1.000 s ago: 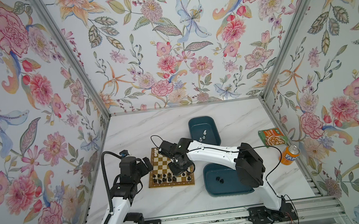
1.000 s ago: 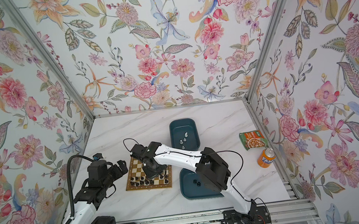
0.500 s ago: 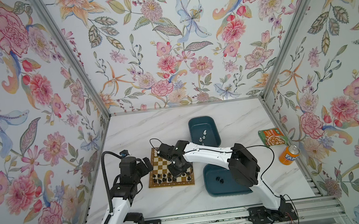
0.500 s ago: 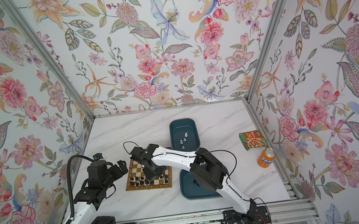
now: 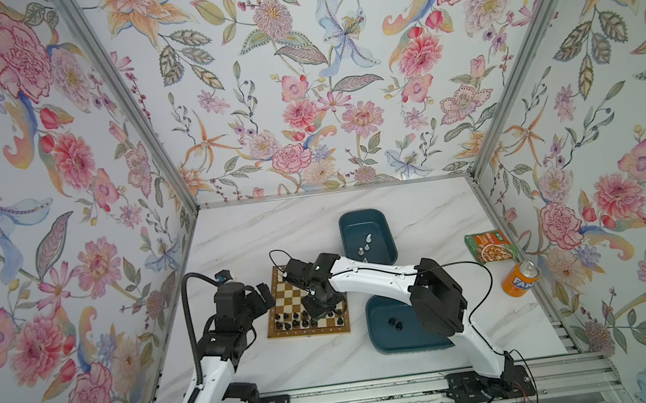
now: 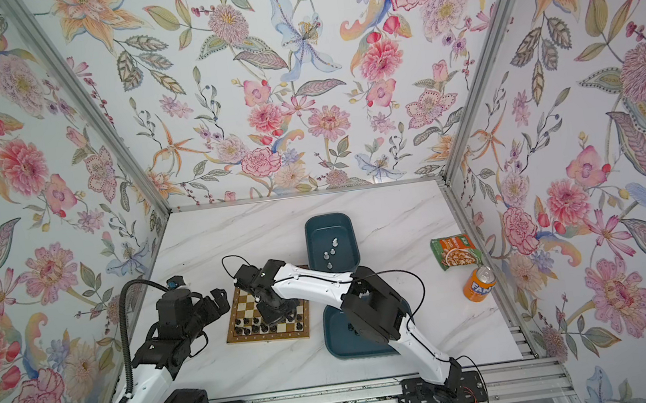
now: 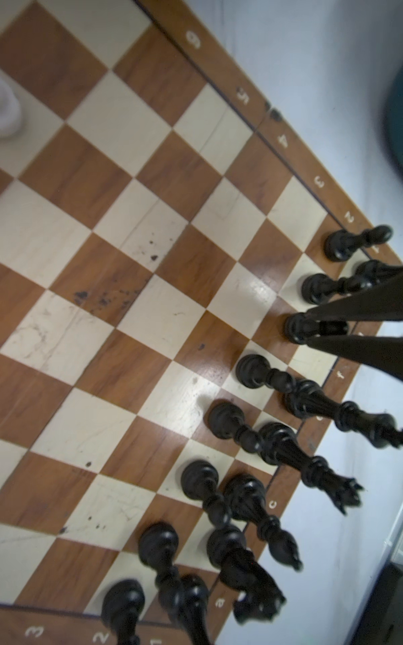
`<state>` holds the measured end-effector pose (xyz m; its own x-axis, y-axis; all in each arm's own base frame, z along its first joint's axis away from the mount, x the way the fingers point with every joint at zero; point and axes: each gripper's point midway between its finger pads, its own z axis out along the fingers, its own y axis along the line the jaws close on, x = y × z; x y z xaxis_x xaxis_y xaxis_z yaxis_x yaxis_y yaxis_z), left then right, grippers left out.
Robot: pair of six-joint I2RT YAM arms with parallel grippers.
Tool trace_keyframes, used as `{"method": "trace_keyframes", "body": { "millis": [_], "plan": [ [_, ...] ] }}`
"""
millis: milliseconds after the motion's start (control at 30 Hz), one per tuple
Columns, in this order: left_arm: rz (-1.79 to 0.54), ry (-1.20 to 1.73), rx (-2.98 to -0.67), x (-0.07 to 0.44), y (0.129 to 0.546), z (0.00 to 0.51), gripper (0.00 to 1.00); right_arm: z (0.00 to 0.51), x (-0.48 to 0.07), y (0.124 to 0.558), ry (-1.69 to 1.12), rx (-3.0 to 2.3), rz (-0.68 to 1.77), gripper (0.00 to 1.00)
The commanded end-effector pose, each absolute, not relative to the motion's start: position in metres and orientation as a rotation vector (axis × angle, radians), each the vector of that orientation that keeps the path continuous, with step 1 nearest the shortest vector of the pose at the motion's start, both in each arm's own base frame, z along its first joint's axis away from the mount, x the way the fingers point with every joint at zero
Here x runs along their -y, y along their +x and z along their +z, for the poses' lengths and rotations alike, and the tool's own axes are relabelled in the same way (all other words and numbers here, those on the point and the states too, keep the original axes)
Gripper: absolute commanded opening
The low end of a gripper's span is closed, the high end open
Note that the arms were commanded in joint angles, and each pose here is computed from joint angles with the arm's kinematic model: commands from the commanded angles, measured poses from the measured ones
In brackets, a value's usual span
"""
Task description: Set up the chess pieces on the board
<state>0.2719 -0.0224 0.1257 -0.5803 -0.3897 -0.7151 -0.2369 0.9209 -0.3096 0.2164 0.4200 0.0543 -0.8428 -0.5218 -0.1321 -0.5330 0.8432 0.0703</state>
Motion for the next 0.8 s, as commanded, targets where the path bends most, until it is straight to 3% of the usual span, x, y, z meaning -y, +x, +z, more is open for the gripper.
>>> {"method": "trace_keyframes", "body": {
  "millis": [0, 767],
  "plan": [
    [-0.209, -0.435, -2.200, 0.0191, 0.2721, 0.1334, 0.99, 0.0481, -0.4180, 0.2150, -0.857, -2.922, 0.136, 0.06],
    [-0.200, -0.429, -2.192, 0.0182, 0.2740, 0.1363, 0.99, 0.0429, -0.4185, 0.2184, -0.856, -2.934, 0.143, 0.13]
  ]
}}
